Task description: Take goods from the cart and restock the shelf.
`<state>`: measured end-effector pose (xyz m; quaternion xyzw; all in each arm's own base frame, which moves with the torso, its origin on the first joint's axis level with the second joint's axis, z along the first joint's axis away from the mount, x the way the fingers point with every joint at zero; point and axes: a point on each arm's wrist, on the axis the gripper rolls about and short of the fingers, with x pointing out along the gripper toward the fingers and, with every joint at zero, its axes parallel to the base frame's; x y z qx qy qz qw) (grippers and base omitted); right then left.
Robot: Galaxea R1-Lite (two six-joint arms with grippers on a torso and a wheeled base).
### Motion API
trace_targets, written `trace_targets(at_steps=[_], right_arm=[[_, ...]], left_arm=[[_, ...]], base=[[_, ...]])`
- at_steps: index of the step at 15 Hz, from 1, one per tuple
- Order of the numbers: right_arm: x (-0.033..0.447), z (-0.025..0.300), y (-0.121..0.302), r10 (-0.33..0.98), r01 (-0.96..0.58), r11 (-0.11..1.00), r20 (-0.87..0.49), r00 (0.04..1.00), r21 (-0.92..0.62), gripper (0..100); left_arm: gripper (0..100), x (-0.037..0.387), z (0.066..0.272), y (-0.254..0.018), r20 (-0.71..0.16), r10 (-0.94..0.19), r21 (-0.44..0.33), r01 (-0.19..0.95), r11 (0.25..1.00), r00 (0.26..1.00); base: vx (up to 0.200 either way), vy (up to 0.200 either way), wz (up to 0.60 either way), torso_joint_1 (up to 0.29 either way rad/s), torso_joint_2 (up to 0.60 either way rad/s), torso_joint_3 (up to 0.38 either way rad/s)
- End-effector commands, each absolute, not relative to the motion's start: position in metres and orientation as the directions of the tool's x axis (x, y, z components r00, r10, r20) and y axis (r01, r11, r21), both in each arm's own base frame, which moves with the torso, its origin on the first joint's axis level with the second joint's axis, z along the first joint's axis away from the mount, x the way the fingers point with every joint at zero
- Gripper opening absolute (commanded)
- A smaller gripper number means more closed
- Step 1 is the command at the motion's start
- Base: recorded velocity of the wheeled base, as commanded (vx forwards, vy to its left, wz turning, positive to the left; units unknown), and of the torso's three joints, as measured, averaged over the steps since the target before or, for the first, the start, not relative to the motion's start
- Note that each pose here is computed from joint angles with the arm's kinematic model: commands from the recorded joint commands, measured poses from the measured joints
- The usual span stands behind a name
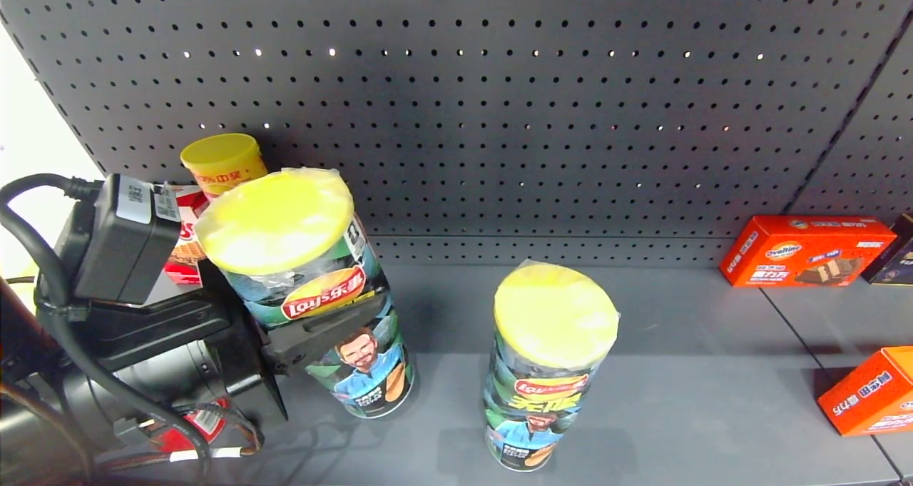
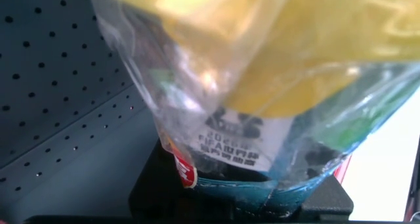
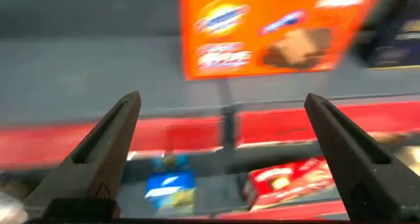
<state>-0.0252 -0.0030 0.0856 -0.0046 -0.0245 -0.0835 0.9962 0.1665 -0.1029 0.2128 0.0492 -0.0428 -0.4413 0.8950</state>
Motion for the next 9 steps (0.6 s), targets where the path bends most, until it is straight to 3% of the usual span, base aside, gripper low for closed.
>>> trace_targets(at_steps=[1,4,9], right_arm=[[-0.024,0.083,-0.003,-0.175,0.176,0.984,0.058,0.983,-0.001,100],[-0.023,0.083,-0.001,-0.060,0.060,0.998,0.057,0.997,0.001,100],[-0.023,0.083,-0.001,-0.066,0.063,0.997,0.060,0.996,0.048,100]], left_arm=[[0,0.167,0.212,-0.103,0.031,-0.797,0.124,0.789,0.601,0.603],[0,0.168,0.216,-0.104,0.042,-0.802,0.127,0.793,0.596,0.596],[0,0.176,0.229,-0.108,0.079,-0.804,0.142,0.792,0.594,0.589]], base=[[0.000,0.000,0.00,0.000,0.00,0.000],[0.000,0.000,0.00,0.000,0.00,0.000],[0.000,0.000,0.00,0.000,0.00,0.000]])
